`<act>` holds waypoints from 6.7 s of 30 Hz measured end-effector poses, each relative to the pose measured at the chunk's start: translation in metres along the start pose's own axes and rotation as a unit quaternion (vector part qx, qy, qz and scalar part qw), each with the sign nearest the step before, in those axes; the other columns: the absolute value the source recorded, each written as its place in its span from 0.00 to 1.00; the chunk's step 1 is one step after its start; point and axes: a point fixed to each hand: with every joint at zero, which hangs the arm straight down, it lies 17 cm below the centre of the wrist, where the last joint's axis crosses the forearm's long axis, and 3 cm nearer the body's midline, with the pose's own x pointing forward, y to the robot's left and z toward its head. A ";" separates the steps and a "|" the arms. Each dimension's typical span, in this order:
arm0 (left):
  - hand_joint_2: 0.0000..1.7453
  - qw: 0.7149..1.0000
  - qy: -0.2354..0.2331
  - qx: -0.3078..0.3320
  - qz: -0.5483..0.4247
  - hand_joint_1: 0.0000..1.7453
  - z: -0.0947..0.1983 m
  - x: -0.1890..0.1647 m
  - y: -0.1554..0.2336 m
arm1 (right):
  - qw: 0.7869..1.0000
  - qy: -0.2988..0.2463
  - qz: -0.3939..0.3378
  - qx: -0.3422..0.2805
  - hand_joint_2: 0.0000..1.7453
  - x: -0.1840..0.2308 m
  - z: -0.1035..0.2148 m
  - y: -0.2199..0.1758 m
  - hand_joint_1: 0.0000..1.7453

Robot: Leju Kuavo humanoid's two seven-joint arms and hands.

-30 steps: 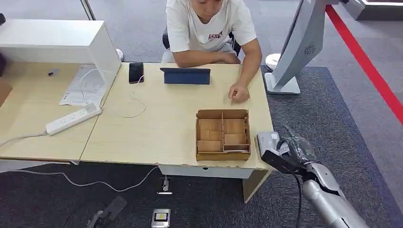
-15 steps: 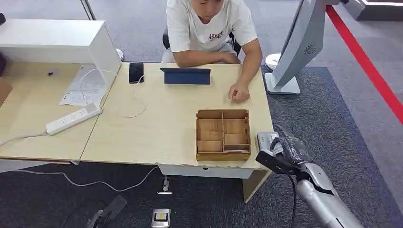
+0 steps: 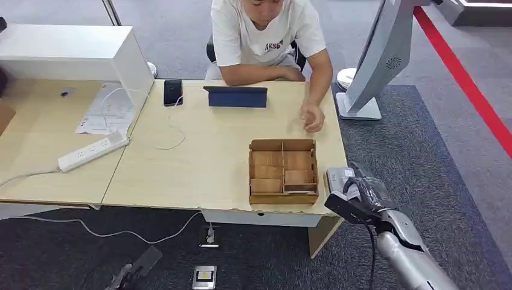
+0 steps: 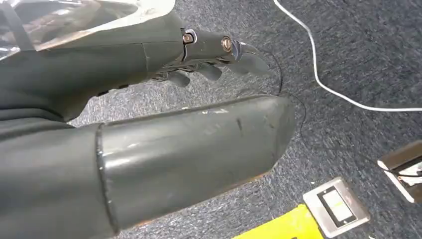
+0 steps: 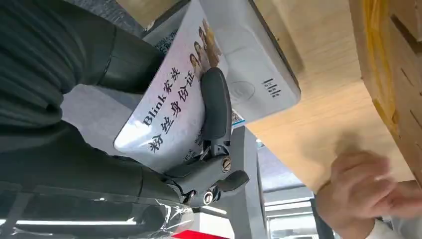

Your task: Pass the card to the sensor for recognition and then transmit it.

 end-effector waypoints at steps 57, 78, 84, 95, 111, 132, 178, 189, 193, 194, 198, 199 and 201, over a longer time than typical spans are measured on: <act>0.00 0.998 -0.039 -0.022 -0.037 0.00 -0.004 0.033 -0.004 | 0.969 -0.120 0.008 -0.216 1.00 0.101 -0.072 -0.301 1.00; 0.00 0.997 -0.044 -0.024 -0.053 0.00 -0.007 0.042 -0.003 | 0.973 -0.094 -0.001 -0.209 1.00 0.087 -0.079 -0.280 0.00; 0.00 0.997 -0.047 -0.018 -0.052 0.00 -0.007 0.043 -0.001 | 0.969 -0.100 -0.043 -0.223 1.00 0.087 -0.077 -0.287 0.00; 0.00 0.999 -0.041 -0.012 -0.034 0.00 -0.002 0.026 -0.004 | 0.917 -0.122 -0.348 -0.153 1.00 0.099 -0.061 -0.258 0.00; 0.00 1.000 -0.026 0.004 -0.013 0.00 0.000 0.007 0.002 | 0.908 -0.187 -0.375 0.000 1.00 0.151 0.009 -0.176 0.00; 0.00 1.000 -0.015 0.018 -0.012 0.00 0.000 -0.002 0.008 | 0.982 -0.133 -0.134 -0.020 1.00 0.147 0.036 -0.091 0.00; 0.00 1.000 0.000 0.014 0.026 0.00 0.000 -0.001 0.003 | 0.992 -0.077 -0.035 -0.095 1.00 0.158 -0.005 -0.026 0.00; 0.00 1.000 0.001 0.013 0.023 0.00 0.000 0.000 0.003 | 0.992 -0.086 -0.034 -0.091 1.00 0.168 -0.014 -0.022 0.00; 0.00 1.000 0.001 0.014 0.023 0.00 0.000 0.001 0.004 | 0.992 -0.091 -0.036 -0.074 1.00 0.170 -0.013 -0.012 0.00; 0.00 1.000 0.001 0.015 0.023 0.00 0.000 0.001 0.004 | 0.993 -0.092 -0.036 -0.070 1.00 0.169 -0.013 -0.010 0.00; 0.00 1.000 0.001 0.015 0.025 0.00 0.000 0.001 0.004 | 0.993 -0.094 -0.034 -0.056 1.00 0.170 -0.010 0.000 0.00; 0.00 1.000 0.000 0.015 0.025 0.00 0.000 0.001 0.004 | 0.993 -0.095 -0.034 -0.053 1.00 0.170 -0.010 0.001 0.00; 0.00 1.000 -0.001 0.016 0.025 0.00 0.000 0.001 0.004 | 0.993 -0.099 -0.032 -0.046 1.00 0.171 -0.008 0.005 0.00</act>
